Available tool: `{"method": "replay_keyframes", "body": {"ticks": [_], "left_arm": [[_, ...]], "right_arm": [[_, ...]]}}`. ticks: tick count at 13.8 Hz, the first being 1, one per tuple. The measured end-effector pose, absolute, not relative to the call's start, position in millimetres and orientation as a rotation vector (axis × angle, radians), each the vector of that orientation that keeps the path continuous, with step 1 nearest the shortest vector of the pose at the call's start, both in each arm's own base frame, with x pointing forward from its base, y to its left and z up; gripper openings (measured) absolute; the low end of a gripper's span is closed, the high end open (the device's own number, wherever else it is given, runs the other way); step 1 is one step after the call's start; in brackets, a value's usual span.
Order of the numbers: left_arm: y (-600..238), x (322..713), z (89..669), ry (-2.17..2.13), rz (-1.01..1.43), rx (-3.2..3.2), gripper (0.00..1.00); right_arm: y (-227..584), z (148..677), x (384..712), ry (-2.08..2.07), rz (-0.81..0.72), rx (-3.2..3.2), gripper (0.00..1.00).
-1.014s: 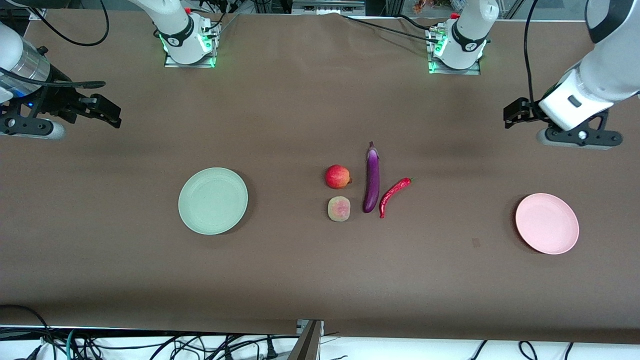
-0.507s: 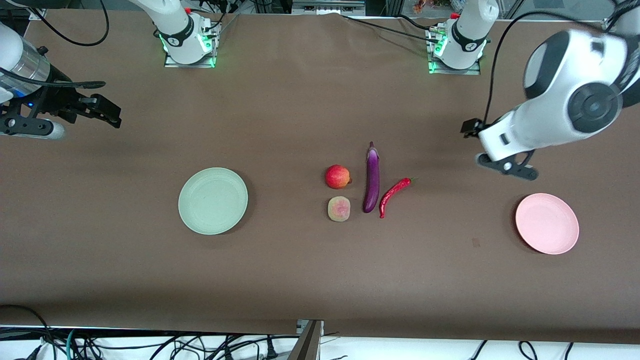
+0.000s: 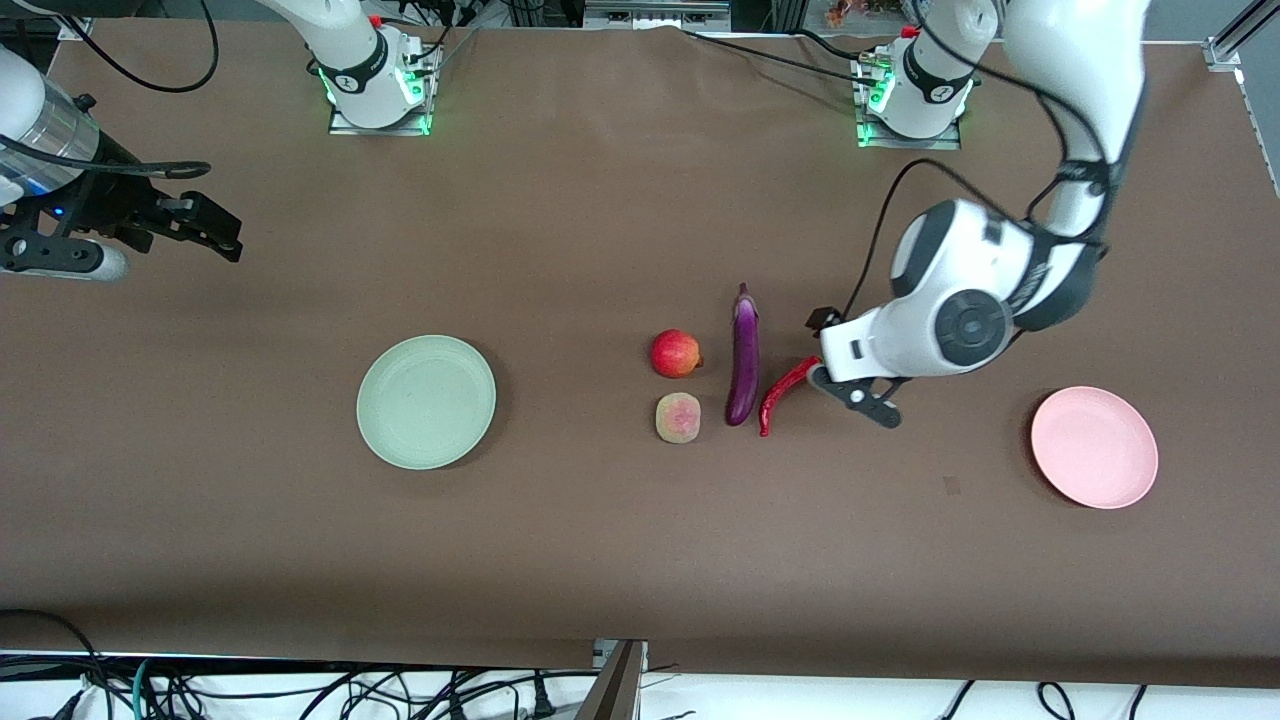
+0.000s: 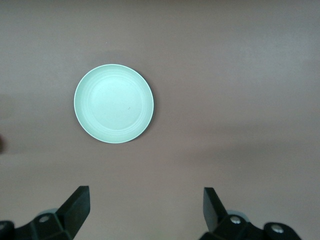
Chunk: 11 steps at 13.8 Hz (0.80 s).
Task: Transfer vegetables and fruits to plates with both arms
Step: 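Reach the left gripper to the chili while the right gripper moves out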
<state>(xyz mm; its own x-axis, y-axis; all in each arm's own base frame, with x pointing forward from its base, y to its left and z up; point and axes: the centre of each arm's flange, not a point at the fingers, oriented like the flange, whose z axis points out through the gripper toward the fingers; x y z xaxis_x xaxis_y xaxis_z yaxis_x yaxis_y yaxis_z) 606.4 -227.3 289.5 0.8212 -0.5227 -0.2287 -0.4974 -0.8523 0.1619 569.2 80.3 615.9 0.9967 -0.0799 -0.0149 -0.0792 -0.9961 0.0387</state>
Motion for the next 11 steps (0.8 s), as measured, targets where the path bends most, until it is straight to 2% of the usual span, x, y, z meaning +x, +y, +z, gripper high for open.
{"method": "replay_keyframes", "body": {"ticks": [5, 11], "left_arm": [[-293, 583, 222, -1.324, -0.409, 2.947, 1.0], [-291, 587, 172, -1.372, -0.329, 2.924, 1.0]], "right_arm": [[92, 605, 573, -0.105, -0.053, 3.123, 1.0], [102, 535, 601, -0.072, -0.216, 3.082, 1.0]]}}
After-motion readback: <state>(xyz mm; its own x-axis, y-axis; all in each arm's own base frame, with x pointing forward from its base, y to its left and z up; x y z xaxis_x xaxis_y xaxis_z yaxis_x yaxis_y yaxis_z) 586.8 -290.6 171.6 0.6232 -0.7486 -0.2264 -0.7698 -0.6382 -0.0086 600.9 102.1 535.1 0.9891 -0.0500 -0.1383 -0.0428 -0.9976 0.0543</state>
